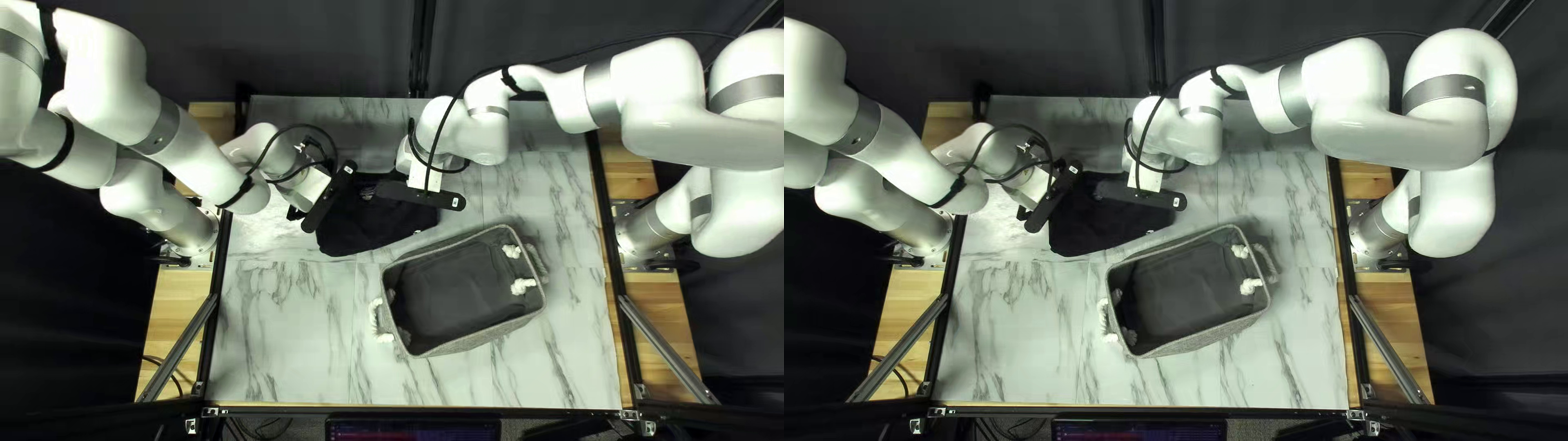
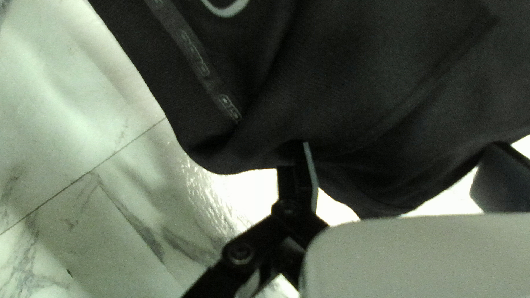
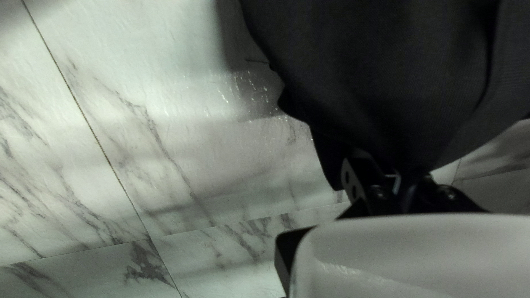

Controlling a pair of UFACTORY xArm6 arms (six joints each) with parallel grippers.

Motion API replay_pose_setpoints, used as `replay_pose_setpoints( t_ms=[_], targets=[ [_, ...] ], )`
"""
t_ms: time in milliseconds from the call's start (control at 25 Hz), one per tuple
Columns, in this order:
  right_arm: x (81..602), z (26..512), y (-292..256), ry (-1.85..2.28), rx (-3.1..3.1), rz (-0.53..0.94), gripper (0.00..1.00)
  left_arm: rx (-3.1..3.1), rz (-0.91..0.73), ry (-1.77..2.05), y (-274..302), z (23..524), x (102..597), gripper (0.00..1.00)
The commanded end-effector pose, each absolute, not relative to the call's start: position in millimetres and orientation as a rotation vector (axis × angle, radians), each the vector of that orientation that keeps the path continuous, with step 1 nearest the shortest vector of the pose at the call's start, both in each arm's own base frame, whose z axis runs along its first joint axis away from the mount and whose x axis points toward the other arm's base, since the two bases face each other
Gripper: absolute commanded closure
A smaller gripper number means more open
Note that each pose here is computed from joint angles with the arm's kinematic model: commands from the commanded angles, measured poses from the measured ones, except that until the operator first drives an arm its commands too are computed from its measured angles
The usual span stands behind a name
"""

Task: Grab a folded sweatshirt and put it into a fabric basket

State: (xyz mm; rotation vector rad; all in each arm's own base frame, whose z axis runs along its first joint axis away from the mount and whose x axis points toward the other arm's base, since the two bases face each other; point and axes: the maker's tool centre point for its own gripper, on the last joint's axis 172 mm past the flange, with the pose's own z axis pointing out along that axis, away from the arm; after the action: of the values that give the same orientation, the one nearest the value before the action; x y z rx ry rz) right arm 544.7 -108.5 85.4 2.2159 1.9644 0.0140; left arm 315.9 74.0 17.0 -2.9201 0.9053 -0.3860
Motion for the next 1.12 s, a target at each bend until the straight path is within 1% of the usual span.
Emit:
replay_pose_setpoints(
  t_ms=[40, 120, 160, 200, 400, 680, 1120],
  targets=[
    [544.7, 85.3, -107.8, 1.964, 2.215, 0.016, 1.00, -2.925, -0.391, 0.919, 72.2, 14.6, 317.6, 0.90],
    [544.0, 86.0, -107.3, 1.963, 2.214, 0.017, 1.00, -2.928, -0.392, 0.924, 71.4, 14.8, 318.1, 0.94],
    [543.7, 86.3, -107.1, 1.962, 2.213, 0.018, 1.00, -2.929, -0.393, 0.927, 70.8, 15.8, 318.2, 0.99],
    [543.6, 86.7, -107.1, 1.962, 2.213, 0.018, 1.00, -2.929, -0.394, 0.930, 69.9, 18.1, 318.3, 1.00],
    [541.6, 94.6, -107.2, 1.954, 2.209, 0.021, 1.00, -2.918, -0.413, 0.960, 61.7, 38.8, 317.3, 1.00],
    [542.3, 118.7, -101.4, 1.946, 2.188, 0.012, 1.00, -2.899, -0.437, 0.995, 50.3, 66.9, 315.0, 1.00],
    [537.2, 188.5, -81.9, 1.921, 2.134, -0.027, 1.00, -2.843, -0.440, 1.066, 28.5, 161.0, 320.8, 1.00]
  ],
)
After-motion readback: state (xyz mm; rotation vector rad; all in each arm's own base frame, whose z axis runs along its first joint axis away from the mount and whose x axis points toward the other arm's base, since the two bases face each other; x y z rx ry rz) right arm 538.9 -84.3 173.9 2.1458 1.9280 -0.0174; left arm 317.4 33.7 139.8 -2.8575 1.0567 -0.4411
